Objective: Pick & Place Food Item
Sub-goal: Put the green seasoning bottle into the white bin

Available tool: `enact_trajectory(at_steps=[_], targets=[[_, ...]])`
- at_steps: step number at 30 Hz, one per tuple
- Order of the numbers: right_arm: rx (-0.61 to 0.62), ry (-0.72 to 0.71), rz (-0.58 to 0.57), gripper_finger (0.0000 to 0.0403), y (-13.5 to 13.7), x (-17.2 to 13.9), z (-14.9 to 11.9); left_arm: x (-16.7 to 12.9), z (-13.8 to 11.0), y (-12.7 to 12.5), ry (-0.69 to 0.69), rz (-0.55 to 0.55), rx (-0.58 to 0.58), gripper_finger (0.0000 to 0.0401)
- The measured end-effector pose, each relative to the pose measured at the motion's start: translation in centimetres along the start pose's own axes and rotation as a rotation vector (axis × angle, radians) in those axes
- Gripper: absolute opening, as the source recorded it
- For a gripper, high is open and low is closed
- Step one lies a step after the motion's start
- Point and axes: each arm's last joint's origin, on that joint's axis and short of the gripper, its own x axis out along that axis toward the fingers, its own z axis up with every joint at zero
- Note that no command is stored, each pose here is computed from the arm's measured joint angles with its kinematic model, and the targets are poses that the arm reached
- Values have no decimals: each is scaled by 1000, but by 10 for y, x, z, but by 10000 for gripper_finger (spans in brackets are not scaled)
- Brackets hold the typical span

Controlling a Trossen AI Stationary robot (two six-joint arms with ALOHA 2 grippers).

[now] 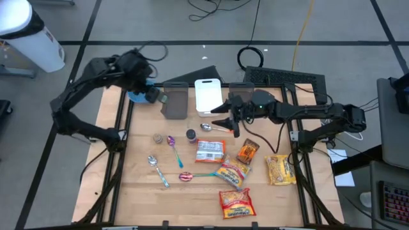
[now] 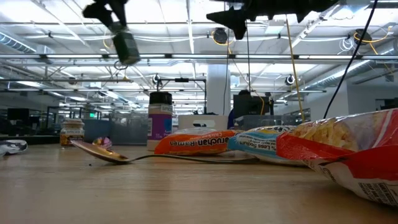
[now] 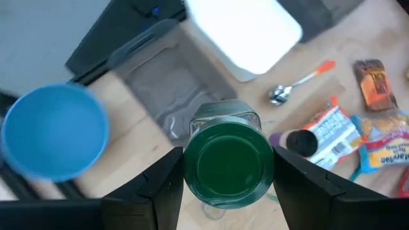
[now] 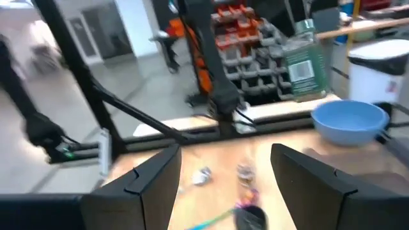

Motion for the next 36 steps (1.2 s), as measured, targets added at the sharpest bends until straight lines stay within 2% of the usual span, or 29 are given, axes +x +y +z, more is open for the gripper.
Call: enact_trajectory(at_steps=[7, 11, 17, 24, 36], targets=[[3, 9, -54, 238, -5, 9, -7, 26, 24, -35, -17, -110, 142, 209], [46, 51, -69, 238, -10, 17, -17, 37, 34, -49, -13, -131, 159, 209], [56, 42, -159, 238, -14, 26, -26, 44, 43, -68, -11, -153, 183, 209], [49, 15, -148, 238, -14, 30, -26, 45, 45, -88, -4, -231, 310, 209], [43, 16, -143, 238, -14, 30, -26, 45, 36, -105, -24, -220, 498, 209]])
